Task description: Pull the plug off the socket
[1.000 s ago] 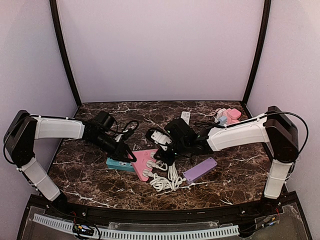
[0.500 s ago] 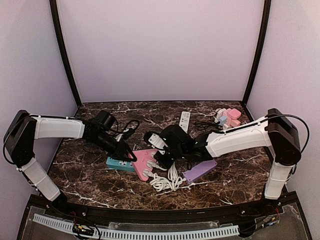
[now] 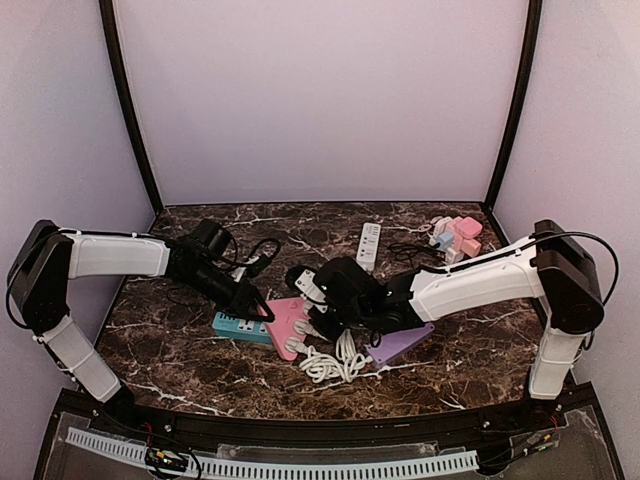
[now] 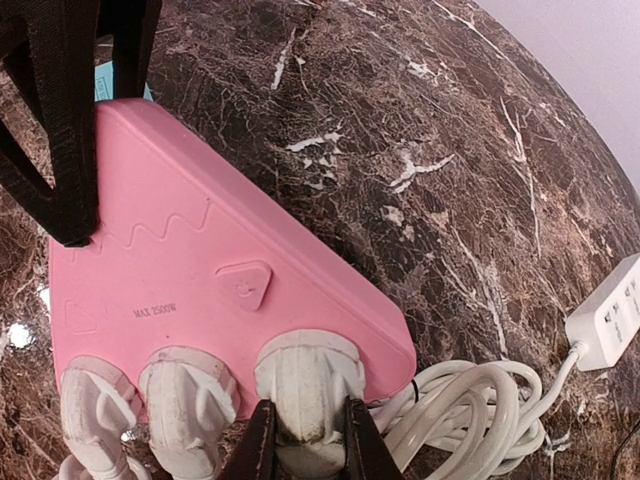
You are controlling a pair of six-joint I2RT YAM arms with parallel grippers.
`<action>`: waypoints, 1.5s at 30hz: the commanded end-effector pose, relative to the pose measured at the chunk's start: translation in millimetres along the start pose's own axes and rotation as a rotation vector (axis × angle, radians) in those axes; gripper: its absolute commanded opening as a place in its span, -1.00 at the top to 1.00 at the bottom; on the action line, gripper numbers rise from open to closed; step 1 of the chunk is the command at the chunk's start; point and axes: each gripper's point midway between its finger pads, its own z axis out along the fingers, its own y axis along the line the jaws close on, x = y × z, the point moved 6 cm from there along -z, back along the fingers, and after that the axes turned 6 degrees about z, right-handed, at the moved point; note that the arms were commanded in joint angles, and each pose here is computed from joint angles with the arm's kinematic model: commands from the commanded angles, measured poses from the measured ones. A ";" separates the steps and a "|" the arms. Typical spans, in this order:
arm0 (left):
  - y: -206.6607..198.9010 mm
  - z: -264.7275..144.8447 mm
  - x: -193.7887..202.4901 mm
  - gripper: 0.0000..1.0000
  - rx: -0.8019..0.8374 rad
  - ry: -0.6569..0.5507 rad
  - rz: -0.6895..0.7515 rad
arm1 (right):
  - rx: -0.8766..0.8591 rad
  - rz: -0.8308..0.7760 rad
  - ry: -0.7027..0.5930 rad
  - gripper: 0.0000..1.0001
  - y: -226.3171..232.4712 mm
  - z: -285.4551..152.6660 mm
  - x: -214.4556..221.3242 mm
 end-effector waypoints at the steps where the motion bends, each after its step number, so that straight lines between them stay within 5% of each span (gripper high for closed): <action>1: 24.8 1.6 15.2 0.60 -0.184 0.055 -0.038 | -0.001 0.087 -0.102 1.00 -4.8 -14.8 -23.5; 15: 24.8 0.1 15.2 0.61 -0.193 0.054 -0.029 | -0.286 0.239 -0.143 1.00 -17.8 -27.2 -30.0; 45: 29.0 -1.6 16.1 0.63 -0.238 0.064 -0.036 | -0.029 0.053 -0.177 1.00 14.5 -30.4 -33.2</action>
